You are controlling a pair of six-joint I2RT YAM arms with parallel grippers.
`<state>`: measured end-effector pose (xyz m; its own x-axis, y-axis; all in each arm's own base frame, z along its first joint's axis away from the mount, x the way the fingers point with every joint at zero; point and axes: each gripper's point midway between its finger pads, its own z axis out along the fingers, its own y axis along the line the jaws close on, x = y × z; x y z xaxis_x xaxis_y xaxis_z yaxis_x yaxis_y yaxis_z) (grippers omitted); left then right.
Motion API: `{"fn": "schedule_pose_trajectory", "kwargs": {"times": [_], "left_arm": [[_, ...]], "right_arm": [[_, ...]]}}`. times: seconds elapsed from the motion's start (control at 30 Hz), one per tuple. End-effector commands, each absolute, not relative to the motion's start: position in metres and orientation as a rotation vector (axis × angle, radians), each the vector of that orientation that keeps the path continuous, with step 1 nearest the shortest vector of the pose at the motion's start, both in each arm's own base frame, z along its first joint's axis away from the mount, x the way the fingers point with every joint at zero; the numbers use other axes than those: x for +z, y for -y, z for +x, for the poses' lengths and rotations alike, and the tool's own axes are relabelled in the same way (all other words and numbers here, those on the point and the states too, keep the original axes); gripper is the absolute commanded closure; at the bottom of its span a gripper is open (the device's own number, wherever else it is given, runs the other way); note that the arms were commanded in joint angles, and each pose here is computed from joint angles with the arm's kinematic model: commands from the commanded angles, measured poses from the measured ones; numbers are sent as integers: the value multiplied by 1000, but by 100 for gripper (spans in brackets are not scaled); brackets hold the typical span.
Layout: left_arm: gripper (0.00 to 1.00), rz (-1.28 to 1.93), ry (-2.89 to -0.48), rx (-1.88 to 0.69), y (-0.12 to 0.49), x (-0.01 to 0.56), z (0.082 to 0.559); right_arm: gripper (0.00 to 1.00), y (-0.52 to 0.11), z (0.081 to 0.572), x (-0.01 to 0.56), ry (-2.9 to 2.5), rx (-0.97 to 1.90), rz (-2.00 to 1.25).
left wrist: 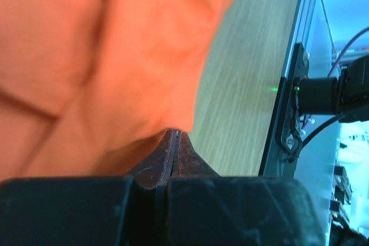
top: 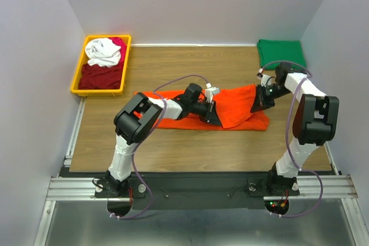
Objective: Fold and stack the t-shirts
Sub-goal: Fold the tshirt
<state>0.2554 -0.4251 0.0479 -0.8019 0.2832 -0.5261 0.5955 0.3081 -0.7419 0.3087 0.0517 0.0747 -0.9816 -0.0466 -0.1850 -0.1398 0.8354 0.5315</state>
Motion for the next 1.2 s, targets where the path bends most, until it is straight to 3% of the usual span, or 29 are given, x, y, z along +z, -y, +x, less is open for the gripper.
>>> {"fn": "schedule_pose_trajectory", "kwargs": {"times": [0.0, 0.2, 0.27, 0.3, 0.4, 0.57, 0.73, 1.17], "left_arm": [[100, 812, -2066, -1539, 430, 113, 283], [99, 827, -2002, -1529, 425, 124, 301], [83, 869, -1970, -1483, 422, 125, 301], [69, 876, -1955, -1459, 420, 129, 300], [56, 965, -1890, -1353, 418, 131, 300], [50, 1196, -1795, -1049, 416, 119, 305], [49, 1524, -1532, -797, 422, 109, 285], [50, 1846, -1128, -487, 441, 88, 269]], "right_arm": [[97, -60, 336, 91, -2773, 892, -141], [98, -65, 362, 90, -2749, 961, -90], [98, -65, 365, 85, -2760, 968, -79], [98, -64, 368, 84, -2758, 962, -69], [99, -64, 376, 79, -2758, 964, -27], [99, -67, 381, 73, -2758, 996, 23], [100, -68, 382, 77, -2746, 1001, 36], [99, -70, 376, 74, -2756, 1016, 42]]}}
